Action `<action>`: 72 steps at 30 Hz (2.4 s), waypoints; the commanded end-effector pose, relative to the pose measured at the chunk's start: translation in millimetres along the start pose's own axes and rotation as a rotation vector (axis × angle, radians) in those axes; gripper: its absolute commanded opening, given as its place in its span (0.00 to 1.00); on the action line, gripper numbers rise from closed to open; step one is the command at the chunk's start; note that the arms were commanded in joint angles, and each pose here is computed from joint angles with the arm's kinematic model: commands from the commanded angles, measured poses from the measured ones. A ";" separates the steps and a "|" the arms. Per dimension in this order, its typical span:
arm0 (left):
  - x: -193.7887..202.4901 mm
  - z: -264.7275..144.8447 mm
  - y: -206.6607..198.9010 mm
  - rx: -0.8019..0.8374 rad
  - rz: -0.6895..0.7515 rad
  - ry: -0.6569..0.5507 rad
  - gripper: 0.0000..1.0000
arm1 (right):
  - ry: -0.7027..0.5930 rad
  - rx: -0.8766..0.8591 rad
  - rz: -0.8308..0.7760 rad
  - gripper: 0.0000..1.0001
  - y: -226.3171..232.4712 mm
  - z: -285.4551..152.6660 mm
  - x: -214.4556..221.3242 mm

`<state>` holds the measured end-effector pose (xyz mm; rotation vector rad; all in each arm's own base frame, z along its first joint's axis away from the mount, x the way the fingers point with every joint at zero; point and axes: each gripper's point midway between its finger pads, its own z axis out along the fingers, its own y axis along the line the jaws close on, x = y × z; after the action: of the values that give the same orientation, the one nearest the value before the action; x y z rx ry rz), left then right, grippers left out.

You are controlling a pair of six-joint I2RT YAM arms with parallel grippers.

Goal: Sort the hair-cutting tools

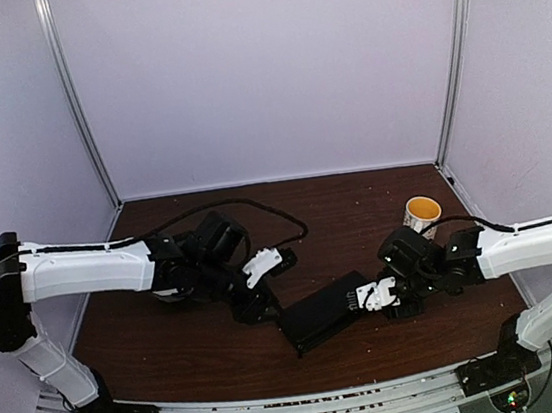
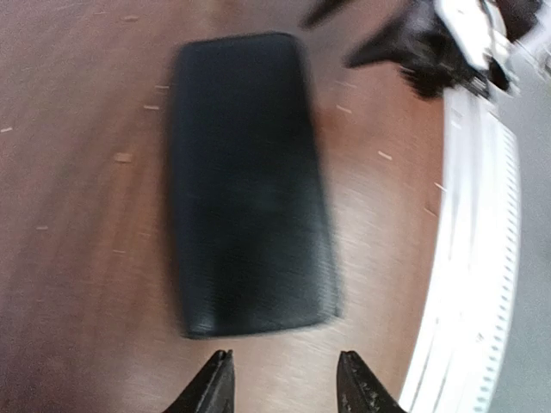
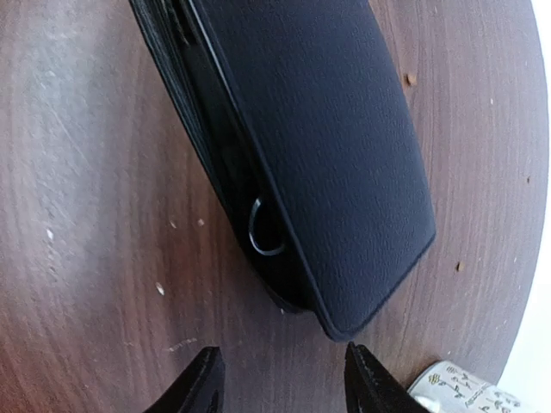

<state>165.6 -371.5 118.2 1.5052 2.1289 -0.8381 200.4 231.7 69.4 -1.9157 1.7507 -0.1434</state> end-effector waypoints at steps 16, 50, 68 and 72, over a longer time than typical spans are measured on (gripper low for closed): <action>-9.1 0.7 74.2 -0.275 -0.231 -0.106 0.44 | 0.227 0.131 0.157 0.43 -75.0 72.8 5.7; 8.4 12.9 12.2 -0.296 0.101 -0.104 0.46 | -0.062 -0.458 0.543 0.50 -37.0 65.2 -76.8; 38.9 8.2 28.3 -0.390 0.083 -0.029 0.46 | -0.087 -0.291 0.502 0.51 -69.7 49.0 -90.5; 46.2 14.7 23.5 -0.352 0.126 -0.019 0.47 | -0.170 -0.297 0.499 0.53 -40.6 17.7 -80.6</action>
<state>174.8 -341.3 72.4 1.3764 2.0678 -0.3912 246.5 322.6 72.0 -1.6149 2.2482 0.4437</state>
